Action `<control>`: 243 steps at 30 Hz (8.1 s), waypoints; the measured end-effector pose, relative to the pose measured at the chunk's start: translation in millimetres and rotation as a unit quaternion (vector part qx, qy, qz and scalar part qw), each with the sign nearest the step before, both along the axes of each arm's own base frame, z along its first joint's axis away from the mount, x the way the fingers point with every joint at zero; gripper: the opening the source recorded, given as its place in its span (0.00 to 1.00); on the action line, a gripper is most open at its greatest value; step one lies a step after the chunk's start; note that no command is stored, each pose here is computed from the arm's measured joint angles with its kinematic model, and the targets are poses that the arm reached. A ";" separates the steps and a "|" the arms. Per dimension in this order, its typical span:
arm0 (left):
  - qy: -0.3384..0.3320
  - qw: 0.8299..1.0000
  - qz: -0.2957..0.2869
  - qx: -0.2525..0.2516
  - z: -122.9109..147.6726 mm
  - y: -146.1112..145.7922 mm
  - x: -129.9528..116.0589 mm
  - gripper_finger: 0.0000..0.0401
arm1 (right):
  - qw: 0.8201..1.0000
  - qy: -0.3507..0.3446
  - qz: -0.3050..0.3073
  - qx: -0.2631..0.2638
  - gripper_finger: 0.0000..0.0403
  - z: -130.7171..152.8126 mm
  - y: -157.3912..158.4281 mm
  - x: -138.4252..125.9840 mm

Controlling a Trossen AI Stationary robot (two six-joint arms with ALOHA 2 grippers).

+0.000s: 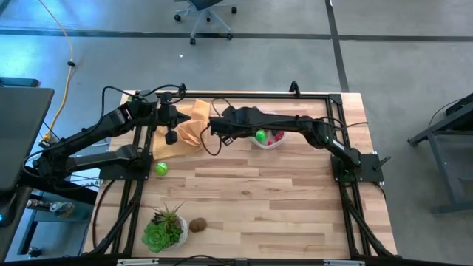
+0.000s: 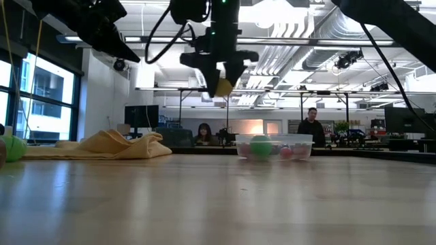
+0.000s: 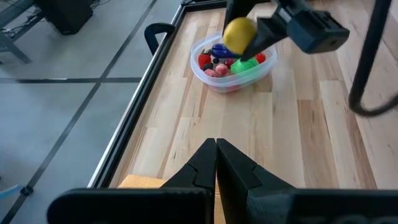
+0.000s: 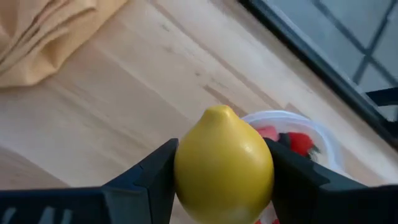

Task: Pick and placing Produce into tupperware
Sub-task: Put the yellow lemon into the transparent container, then put the brown kiwi into the transparent container

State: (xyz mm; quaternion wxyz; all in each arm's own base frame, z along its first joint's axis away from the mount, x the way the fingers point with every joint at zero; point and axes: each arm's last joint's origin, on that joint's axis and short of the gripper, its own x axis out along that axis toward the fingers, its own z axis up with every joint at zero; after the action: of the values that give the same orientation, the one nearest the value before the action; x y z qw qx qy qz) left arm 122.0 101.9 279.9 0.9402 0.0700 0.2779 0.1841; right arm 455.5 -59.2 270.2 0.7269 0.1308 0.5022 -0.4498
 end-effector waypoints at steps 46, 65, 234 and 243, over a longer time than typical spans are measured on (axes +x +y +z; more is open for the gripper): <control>0.000 1.000 0.000 0.000 0.0 0.0 0.0 0.01 | 0.983 -0.173 0.000 0.060 0.47 -57.4 -42.5 -136.0; 0.000 1.000 0.000 0.000 -0.1 0.0 0.0 0.01 | 0.985 -0.136 -0.023 0.105 0.47 -102.9 -81.3 -139.4; 0.001 1.000 0.003 0.001 0.1 0.2 -0.2 0.01 | 0.735 -0.207 0.639 0.085 0.93 -149.6 261.7 69.6; 0.001 1.000 0.003 0.001 0.1 0.2 -0.2 0.01 | 0.731 -0.220 0.641 0.078 0.93 -147.3 262.2 71.5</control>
State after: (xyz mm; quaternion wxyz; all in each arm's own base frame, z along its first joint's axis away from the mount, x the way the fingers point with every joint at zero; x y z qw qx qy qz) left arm 121.9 102.0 280.0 0.9392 0.0707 0.2788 0.1875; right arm 527.0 202.9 122.9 0.9200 -0.0703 0.3262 0.2054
